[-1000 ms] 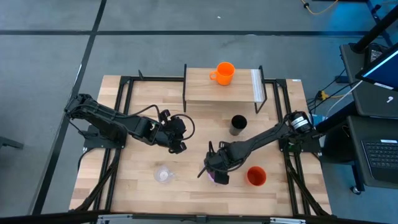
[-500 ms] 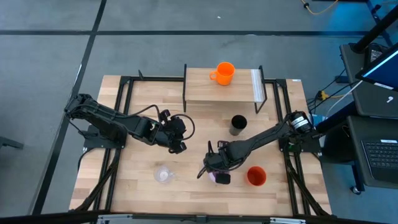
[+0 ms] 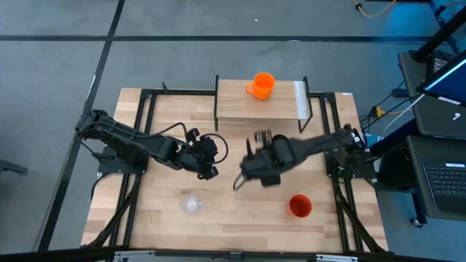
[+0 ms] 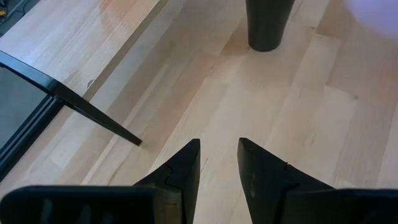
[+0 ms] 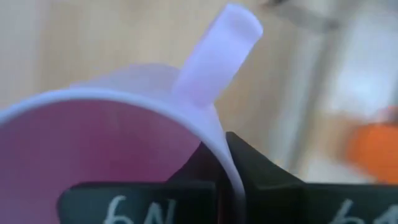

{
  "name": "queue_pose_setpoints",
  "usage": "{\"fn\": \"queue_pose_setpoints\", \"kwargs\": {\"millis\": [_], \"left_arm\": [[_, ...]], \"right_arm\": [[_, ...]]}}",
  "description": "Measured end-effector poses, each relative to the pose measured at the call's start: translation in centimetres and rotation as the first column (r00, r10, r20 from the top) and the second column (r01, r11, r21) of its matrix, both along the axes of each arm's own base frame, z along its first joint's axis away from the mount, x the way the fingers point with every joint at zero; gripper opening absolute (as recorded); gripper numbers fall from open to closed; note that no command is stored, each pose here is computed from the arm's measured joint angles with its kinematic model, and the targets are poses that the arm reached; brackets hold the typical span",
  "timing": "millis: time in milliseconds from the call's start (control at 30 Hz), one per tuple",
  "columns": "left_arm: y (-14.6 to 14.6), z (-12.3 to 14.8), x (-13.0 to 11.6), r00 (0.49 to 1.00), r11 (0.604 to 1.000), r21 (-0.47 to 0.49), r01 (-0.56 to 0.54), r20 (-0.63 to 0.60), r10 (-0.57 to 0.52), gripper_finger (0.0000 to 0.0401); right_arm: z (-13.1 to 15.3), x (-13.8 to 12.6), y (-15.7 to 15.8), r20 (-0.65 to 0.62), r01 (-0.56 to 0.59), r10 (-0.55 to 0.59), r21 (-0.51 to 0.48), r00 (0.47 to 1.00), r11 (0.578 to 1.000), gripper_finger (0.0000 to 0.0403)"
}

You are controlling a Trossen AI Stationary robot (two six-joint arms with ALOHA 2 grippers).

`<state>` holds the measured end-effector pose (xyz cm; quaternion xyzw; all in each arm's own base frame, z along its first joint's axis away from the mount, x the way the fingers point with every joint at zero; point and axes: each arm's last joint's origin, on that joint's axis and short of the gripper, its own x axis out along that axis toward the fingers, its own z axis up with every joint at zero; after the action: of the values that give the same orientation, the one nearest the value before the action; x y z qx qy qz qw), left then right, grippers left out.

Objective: Stack small to large cups/mugs on shelf
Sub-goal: Put the purple mug on the shelf

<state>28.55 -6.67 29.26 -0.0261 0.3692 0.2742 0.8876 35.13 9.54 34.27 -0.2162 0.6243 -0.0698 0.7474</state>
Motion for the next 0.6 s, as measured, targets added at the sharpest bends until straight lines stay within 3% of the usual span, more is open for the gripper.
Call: {"fn": "queue_pose_setpoints", "kwargs": {"millis": [67,167,300,400,600], "left_arm": [[0.0,0.0,0.0,1.000,1.000,0.000,0.000,0.000,0.000,0.0102],[0.0,0.0,0.0,1.000,1.000,0.002,0.000,-0.006,0.000,0.0102],[0.0,-0.1,-0.1,1.000,1.000,0.005,0.000,-0.016,0.000,0.0102],[0.0,-0.1,-0.1,1.000,1.000,0.006,0.001,-0.018,-0.001,0.0102],[0.0,-0.1,-0.1,0.999,0.999,0.031,0.032,-0.039,-0.031,0.0102]], "right_arm": [[2.1,0.2,-1.5,0.059,-0.062,0.065,-0.044,0.996,0.997,0.0012],[4.9,-0.5,-4.1,0.039,-0.209,0.213,-0.090,0.976,0.974,0.0012],[6.5,-0.9,-8.7,0.006,-0.239,0.243,-0.156,0.970,0.958,0.0012],[6.9,-1.3,-12.3,0.001,-0.227,0.228,-0.096,0.974,0.969,0.0012],[5.6,-1.7,-18.8,-0.029,-0.305,0.305,0.015,0.952,0.952,0.0012]]}}
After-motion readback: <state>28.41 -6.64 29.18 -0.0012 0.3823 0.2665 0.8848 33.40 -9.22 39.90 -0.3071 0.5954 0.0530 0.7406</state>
